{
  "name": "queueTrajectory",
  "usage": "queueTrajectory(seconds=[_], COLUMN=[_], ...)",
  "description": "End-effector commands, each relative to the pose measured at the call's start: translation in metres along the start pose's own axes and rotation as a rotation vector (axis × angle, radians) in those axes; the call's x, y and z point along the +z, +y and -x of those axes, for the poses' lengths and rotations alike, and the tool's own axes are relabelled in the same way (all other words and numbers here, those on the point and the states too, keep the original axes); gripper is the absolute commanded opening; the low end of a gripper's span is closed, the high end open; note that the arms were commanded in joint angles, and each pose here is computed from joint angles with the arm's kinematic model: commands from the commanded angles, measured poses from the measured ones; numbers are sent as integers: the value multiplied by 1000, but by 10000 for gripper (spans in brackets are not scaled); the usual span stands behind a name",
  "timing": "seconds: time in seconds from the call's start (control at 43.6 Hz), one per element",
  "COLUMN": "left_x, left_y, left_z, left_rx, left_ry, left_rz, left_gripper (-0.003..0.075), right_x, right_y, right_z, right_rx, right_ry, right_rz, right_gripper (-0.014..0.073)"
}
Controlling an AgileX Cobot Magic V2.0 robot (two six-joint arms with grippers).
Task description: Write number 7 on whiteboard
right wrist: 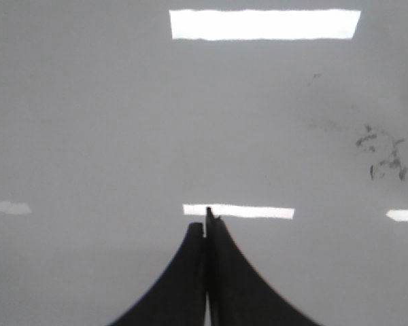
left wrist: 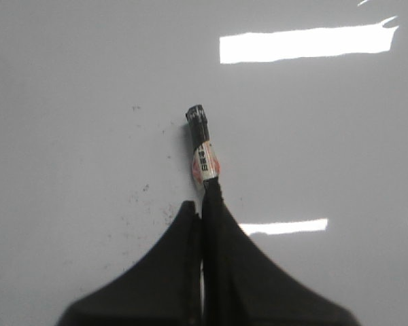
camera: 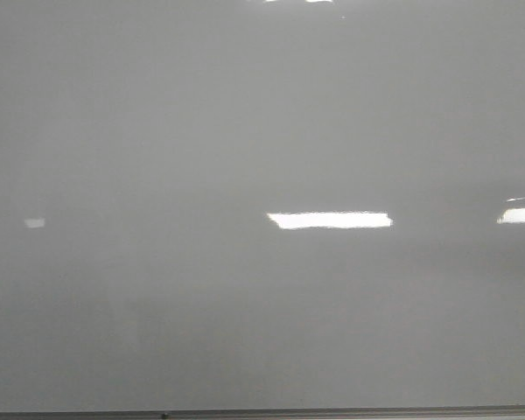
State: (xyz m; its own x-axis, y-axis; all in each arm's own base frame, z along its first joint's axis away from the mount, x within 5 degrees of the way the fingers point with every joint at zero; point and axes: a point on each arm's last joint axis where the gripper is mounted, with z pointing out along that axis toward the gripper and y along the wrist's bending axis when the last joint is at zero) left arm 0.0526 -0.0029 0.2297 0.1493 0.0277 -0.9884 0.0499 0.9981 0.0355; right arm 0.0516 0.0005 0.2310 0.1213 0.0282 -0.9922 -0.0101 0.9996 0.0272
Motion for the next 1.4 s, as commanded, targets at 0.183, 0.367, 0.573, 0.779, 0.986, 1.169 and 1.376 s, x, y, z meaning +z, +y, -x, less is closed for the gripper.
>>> queueTrajectory(seconds=[0.183, 0.367, 0.573, 0.779, 0.986, 1.169, 1.376], left_x=[-16, -9, 13, 43, 57, 67, 80], left_y=[2, 2, 2, 1, 1, 0, 0], left_z=[100, 141, 160, 147, 136, 127, 116], left_rx=[-53, -58, -55, -57, -58, -59, -61], left_ry=[-125, -16, 180, 312, 395, 445, 506], left_rz=[-12, -29, -45, -47, -49, -49, -49], left_gripper=[-20, -20, -20, -20, -20, -20, 98], right_x=[-13, -4, 16, 42, 62, 77, 86], right_y=[5, 7, 9, 9, 8, 8, 8], right_z=[88, 131, 160, 157, 138, 122, 112], right_rx=[-3, -7, -9, -7, -4, -2, 0], right_ry=[-59, 30, 166, 250, 355, 472, 561], right_rz=[26, 38, 49, 47, 44, 45, 47], right_gripper=[-68, -68, -68, -68, -68, -64, 146])
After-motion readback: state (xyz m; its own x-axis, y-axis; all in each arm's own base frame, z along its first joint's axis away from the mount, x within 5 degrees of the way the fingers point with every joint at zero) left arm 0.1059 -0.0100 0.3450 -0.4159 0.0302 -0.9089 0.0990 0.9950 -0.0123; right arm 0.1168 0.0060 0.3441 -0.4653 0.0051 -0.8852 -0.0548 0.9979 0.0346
